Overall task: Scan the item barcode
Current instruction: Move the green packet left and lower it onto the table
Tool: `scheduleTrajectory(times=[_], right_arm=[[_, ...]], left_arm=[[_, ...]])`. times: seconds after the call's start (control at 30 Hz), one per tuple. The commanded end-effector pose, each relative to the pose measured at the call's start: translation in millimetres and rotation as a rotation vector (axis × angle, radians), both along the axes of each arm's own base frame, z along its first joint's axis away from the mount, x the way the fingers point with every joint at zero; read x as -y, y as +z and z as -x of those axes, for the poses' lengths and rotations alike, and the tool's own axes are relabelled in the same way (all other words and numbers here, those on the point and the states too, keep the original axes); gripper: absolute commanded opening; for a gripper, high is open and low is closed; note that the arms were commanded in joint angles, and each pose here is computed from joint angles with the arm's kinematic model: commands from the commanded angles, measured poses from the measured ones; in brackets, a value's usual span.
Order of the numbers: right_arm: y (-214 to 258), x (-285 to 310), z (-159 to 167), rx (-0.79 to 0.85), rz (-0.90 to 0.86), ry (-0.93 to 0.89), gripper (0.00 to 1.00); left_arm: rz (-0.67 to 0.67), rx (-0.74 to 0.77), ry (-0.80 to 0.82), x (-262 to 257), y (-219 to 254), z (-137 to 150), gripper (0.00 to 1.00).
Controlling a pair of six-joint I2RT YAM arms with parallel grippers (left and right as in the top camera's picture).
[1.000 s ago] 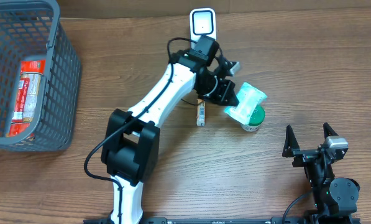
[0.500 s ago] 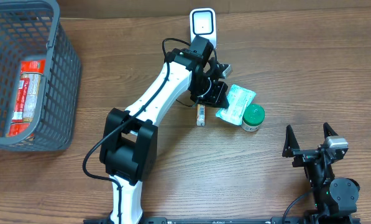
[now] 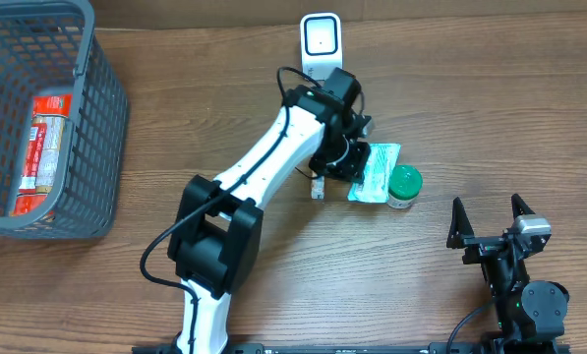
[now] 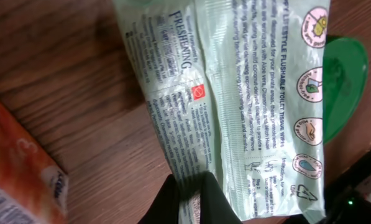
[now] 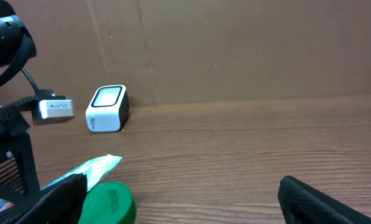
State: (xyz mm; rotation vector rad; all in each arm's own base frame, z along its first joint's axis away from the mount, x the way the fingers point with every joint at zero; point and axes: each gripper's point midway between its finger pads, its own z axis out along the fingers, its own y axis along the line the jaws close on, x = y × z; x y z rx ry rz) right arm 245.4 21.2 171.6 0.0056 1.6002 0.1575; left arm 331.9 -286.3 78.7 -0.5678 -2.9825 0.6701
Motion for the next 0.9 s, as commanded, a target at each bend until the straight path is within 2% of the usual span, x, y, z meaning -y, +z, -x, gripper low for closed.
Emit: scheduleTrajectory(times=[0.0, 0.3, 0.87], right_arm=[[-2.1, 1.3, -0.3, 0.003, 0.001, -0.006, 1.0], [-2.1, 1.3, -0.3, 0.003, 0.001, -0.006, 1.0], [-2.1, 1.3, -0.3, 0.003, 0.001, -0.006, 1.0]], left_arm=[[-0.065, 0.041, 0.019, 4.3, 7.2, 10.5, 0.04], [-0.202, 0.091, 0.081, -4.5, 0.0, 10.2, 0.04], [-0.177, 0.118, 0.076, 7.3, 0.7, 8.6, 0.04]])
